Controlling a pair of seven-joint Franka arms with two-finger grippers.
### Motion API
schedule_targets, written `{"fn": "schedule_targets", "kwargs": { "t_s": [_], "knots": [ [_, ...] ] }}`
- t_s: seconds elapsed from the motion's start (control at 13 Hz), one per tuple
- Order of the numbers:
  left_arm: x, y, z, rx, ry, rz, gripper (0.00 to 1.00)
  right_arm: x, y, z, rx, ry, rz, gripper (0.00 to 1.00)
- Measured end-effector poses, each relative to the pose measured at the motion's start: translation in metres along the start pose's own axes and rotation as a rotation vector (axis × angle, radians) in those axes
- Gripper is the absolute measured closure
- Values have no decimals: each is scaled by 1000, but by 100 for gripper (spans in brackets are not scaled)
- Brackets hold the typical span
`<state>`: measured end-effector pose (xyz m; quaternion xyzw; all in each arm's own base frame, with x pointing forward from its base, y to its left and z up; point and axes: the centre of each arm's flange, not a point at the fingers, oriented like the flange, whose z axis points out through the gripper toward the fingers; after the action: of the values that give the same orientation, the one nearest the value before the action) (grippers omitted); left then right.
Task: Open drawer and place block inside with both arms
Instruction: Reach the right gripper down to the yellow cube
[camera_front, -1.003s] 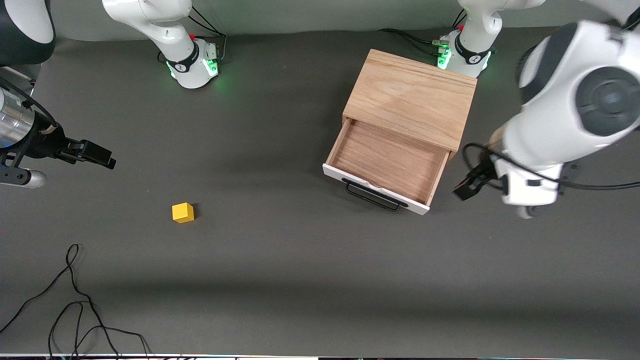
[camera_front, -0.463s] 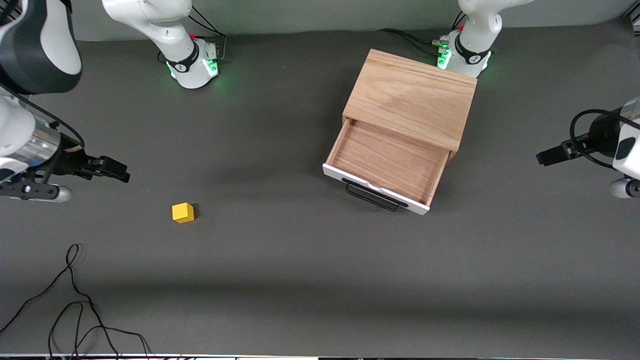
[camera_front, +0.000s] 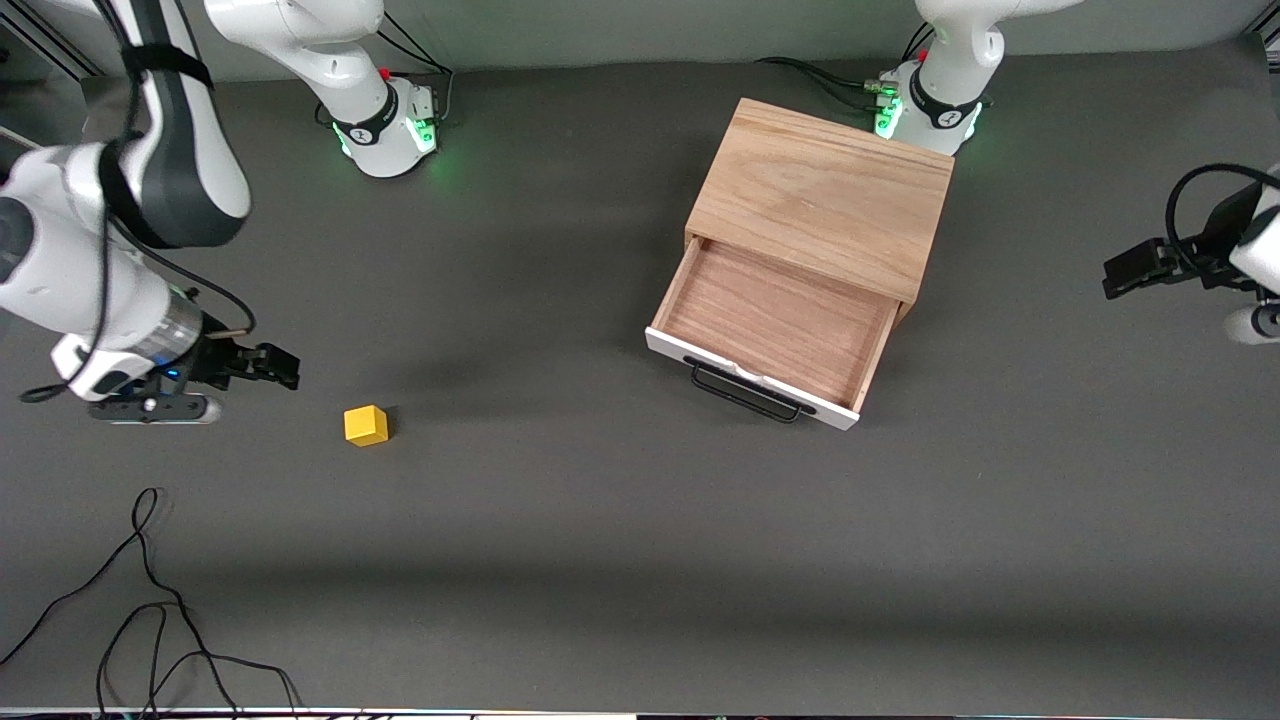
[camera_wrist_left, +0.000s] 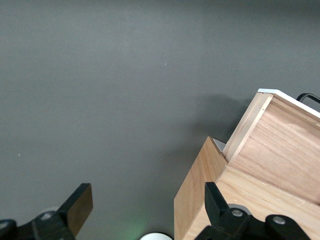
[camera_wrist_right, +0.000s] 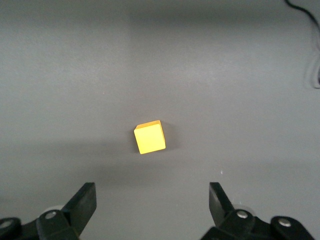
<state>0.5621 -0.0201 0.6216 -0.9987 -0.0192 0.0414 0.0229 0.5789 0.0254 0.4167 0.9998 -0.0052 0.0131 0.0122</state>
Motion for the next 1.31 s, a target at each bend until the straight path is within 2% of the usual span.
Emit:
{"fn": "schedule_targets", "kwargs": {
  "t_s": [0.31, 0.77, 1.08, 1.31],
  "knots": [
    [-7, 15, 0, -8, 53, 44, 0, -12, -1, 63, 1, -26, -17, 0],
    [-8, 19, 3, -37, 49, 55, 0, -29, 0, 170, 10, 32, -90, 0],
    [-9, 19, 6, -37, 38, 61, 0, -28, -1, 209, 13, 52, -103, 0],
    [-10, 19, 10, -35, 18, 63, 0, -28, -1, 216, 14, 61, -105, 0]
  ]
}}
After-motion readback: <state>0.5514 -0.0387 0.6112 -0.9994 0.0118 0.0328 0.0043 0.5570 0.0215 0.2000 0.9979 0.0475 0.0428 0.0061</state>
